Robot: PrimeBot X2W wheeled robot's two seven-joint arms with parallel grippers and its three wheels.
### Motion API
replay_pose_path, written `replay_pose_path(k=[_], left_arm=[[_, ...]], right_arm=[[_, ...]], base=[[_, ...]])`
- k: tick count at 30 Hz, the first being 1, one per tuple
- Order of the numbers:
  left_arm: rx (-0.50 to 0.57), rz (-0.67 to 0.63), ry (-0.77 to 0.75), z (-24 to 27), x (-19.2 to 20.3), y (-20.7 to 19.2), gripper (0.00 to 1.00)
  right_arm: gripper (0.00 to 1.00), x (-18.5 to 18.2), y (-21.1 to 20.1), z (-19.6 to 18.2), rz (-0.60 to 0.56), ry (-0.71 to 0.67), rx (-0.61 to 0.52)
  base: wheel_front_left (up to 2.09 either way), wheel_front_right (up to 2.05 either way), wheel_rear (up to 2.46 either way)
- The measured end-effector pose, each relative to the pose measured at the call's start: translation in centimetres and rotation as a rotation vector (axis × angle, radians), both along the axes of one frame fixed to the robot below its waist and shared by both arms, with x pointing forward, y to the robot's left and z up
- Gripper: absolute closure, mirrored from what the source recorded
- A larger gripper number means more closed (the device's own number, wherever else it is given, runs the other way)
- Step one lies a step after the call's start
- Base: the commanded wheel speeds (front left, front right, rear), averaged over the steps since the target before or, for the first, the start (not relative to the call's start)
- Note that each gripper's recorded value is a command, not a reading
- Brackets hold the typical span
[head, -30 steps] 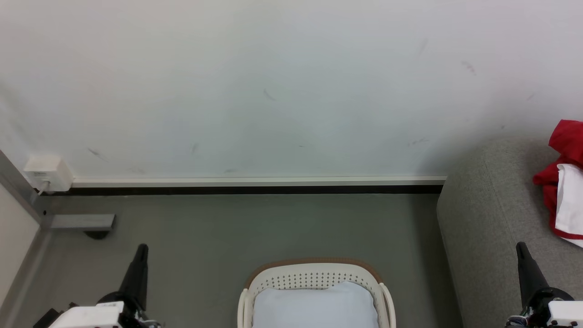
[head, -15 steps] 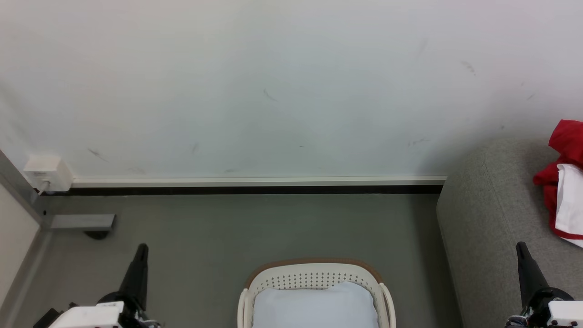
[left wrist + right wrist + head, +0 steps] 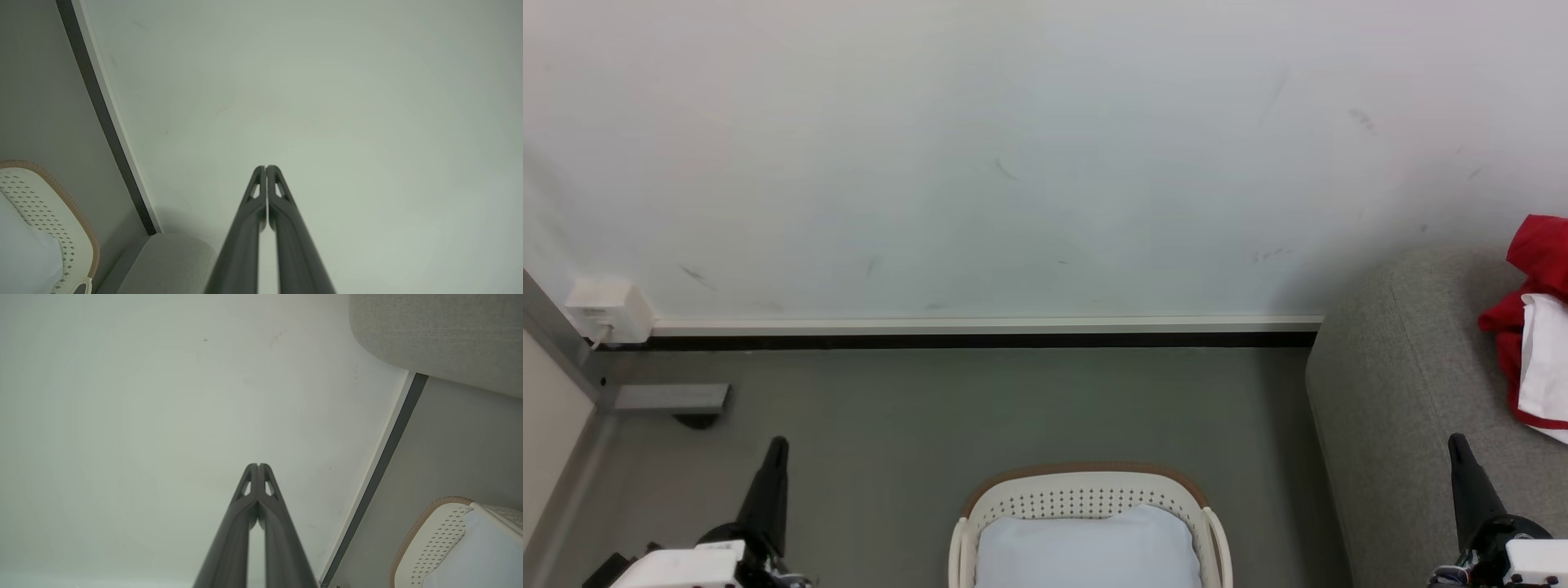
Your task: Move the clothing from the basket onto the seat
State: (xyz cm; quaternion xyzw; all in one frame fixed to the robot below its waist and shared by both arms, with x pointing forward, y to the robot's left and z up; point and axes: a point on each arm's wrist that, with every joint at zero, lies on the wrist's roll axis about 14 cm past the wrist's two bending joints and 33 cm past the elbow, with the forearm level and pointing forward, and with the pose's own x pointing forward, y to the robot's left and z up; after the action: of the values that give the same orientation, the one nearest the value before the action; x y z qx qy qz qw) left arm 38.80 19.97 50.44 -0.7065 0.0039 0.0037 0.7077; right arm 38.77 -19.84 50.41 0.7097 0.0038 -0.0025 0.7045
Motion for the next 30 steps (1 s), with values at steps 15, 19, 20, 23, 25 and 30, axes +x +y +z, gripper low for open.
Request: replay_pose_path(k=[15, 19, 20, 23, 25, 30], left_arm=[[0.0, 0.0, 0.0, 0.01, 0.0, 0.0, 1.0], [0.0, 0.0, 0.0, 0.0, 0.0, 0.0, 1.0], [0.0, 0.0, 0.0, 0.01, 0.0, 0.0, 1.0], [0.0, 0.0, 0.0, 0.0, 0.0, 0.0, 1.0], [0.0, 0.0, 0.0, 0.0, 0.0, 0.0, 1.0], [0.0, 0.0, 0.0, 0.0, 0.0, 0.0, 1.0]], right_arm=[[1.0, 0.0, 0.0, 0.0, 0.0, 0.0, 0.0], [1.0, 0.0, 0.0, 0.0, 0.0, 0.0, 0.0], [1.0, 0.0, 0.0, 0.0, 0.0, 0.0, 0.0], [1.0, 0.0, 0.0, 0.0, 0.0, 0.0, 0.0], [1.0, 0.0, 0.0, 0.0, 0.0, 0.0, 0.0], [1.0, 0.0, 0.0, 0.0, 0.0, 0.0, 0.0]], base=[[0.0, 0.0, 0.0], [0.0, 0.0, 0.0], [0.0, 0.0, 0.0], [0.0, 0.0, 0.0], [0.0, 0.0, 0.0], [0.0, 0.0, 0.0]])
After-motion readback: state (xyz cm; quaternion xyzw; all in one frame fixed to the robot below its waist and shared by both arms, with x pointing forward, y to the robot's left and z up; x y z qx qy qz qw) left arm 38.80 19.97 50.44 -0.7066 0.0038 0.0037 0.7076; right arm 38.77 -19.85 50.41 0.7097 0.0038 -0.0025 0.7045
